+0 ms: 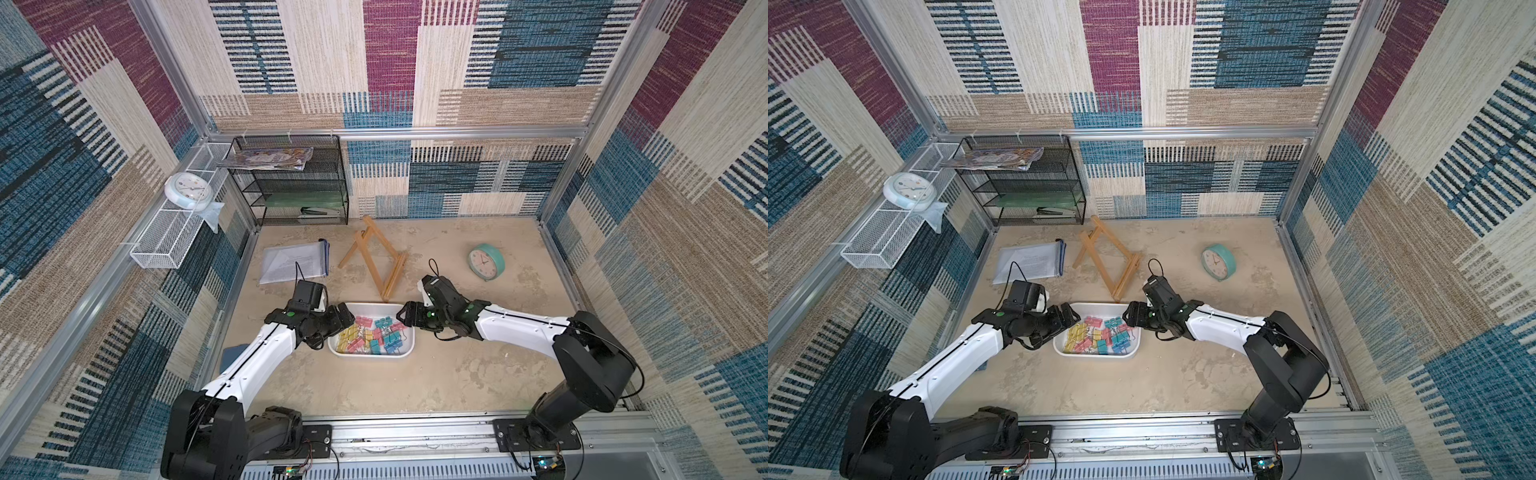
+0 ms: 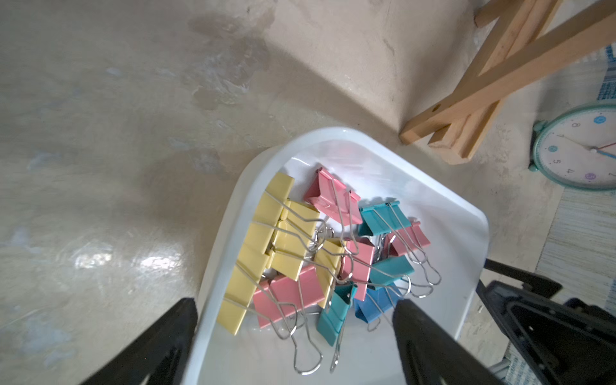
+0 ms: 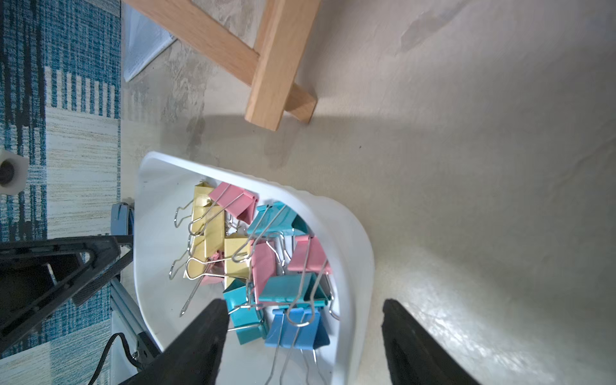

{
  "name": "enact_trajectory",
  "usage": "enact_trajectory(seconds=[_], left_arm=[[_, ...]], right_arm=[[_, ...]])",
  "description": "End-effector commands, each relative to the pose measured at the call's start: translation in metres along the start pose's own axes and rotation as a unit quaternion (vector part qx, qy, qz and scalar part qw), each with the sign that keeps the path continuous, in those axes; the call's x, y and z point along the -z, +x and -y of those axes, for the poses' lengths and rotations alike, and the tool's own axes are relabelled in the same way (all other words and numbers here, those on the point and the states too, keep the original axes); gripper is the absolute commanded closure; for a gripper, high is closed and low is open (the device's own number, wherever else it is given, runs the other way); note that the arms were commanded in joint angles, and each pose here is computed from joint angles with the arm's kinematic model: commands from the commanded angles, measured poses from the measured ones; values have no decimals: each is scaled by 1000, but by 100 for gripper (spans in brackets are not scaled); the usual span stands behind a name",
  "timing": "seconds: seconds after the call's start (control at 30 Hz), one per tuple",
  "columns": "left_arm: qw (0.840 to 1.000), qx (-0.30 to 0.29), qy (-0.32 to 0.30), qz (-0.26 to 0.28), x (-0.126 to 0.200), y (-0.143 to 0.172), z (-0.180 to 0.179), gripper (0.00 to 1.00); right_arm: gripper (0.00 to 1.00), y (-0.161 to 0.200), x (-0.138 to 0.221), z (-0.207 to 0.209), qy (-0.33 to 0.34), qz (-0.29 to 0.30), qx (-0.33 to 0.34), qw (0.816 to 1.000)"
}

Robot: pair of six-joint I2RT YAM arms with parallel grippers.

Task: Take out the binder clips from the storage box
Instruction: Move the storage box to the center of the board.

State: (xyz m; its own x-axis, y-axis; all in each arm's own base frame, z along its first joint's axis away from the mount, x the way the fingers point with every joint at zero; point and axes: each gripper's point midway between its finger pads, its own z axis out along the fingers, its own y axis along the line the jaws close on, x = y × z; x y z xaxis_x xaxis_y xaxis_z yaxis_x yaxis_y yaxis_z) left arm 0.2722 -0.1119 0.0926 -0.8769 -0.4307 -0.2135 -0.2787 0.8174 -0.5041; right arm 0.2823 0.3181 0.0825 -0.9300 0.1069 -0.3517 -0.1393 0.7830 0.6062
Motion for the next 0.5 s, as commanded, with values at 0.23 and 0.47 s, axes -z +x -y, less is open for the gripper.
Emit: enact_trajectory(seconds=[0.23,0.47], left_arm=[[999,-15,44,-7,-16,10,41,3],[998,-38,49,-13,-32,5,75,2]], right_arm=[[24,-29,11,36,42,19,-18,999],[28,-39,21,51,48,18,-18,999]])
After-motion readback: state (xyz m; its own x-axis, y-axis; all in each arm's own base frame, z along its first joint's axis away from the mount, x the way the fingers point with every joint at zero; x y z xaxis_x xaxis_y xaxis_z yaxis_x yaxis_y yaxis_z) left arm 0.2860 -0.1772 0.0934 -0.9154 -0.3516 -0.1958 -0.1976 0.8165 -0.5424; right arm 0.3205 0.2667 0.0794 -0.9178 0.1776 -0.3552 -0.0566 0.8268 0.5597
